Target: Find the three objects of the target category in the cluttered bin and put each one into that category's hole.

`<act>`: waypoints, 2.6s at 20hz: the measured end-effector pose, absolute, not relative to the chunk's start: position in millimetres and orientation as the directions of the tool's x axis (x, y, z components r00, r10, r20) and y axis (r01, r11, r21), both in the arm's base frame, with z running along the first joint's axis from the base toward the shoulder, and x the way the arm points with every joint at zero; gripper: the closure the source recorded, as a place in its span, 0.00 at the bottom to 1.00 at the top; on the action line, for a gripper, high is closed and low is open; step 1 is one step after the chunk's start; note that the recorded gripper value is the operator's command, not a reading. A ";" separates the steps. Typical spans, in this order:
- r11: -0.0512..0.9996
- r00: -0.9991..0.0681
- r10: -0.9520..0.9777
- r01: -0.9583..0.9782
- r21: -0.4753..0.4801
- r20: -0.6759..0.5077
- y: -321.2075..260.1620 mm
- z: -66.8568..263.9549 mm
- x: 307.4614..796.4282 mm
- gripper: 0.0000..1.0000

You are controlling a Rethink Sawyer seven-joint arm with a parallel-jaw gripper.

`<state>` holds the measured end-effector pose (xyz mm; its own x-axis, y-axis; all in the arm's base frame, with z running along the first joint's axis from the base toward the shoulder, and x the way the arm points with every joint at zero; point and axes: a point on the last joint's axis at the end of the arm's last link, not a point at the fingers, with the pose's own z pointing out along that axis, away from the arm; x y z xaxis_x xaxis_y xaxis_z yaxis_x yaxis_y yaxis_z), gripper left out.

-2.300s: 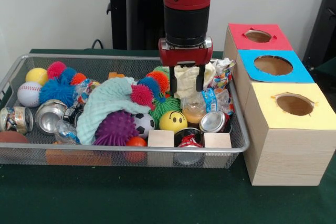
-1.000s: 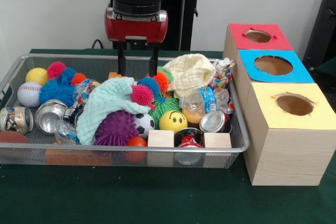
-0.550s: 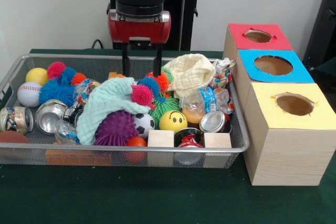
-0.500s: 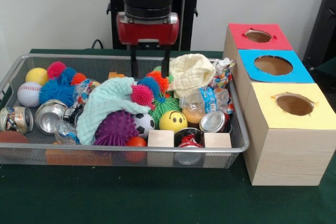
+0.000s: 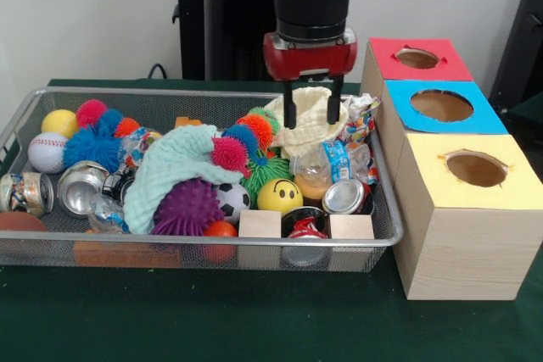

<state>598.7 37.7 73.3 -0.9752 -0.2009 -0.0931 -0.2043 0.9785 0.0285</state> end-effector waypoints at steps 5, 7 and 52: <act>0.969 -0.967 -0.245 -0.248 0.025 -0.071 59.0 48.0 578.2 0.00; 0.962 -0.961 -0.271 -0.272 0.014 -0.064 63.4 33.1 568.0 0.00; 0.947 -0.953 -0.302 -0.303 0.102 -0.029 -127.1 6.7 606.3 0.00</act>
